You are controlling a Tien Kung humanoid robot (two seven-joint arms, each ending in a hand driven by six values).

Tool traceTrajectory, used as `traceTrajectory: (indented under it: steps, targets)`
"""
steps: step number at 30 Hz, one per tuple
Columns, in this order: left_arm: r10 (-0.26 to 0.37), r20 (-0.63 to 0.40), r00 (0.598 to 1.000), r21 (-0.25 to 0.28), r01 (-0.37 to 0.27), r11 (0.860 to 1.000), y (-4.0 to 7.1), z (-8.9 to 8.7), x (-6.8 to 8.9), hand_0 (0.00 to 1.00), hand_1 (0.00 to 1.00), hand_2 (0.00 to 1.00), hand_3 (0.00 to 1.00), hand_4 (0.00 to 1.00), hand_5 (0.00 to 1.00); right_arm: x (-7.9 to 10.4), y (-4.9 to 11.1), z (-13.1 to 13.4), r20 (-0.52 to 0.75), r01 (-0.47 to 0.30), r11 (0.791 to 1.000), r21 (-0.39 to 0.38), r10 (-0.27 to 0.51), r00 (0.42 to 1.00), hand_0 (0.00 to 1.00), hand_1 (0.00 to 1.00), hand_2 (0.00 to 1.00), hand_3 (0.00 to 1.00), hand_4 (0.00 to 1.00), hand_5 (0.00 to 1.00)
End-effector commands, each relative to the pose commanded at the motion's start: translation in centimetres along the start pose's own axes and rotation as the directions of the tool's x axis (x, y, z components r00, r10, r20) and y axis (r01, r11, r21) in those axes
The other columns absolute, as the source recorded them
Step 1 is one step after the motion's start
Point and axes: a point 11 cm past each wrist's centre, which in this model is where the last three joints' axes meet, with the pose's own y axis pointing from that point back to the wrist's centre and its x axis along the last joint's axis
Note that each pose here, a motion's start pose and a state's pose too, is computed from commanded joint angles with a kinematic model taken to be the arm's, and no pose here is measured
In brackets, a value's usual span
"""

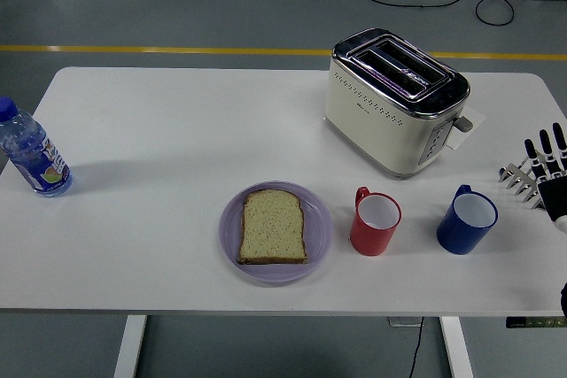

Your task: Pick up the cup,pour liquid into bread,place the cup on the desk

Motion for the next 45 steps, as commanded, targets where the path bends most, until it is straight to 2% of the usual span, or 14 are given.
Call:
traceTrajectory:
  steps: [16,45]
  targets:
    - [-0.001,0.008,1.000,0.007,0.001,1.000,0.02,-0.38,0.00,0.646,0.592,0.592,0.527,0.293,0.760,0.34,0.17,0.08,0.028,-0.009,1.000,0.005,0.009,1.000,0.639,0.578,0.653,0.609,0.577,0.177]
    - [-0.001,-0.004,1.000,-0.008,0.001,1.000,-0.02,0.48,0.01,0.644,0.590,0.589,0.524,0.294,0.759,0.35,0.08,-0.45,0.076,-0.016,0.999,0.031,0.013,0.997,0.612,0.554,0.644,0.604,0.567,0.147]
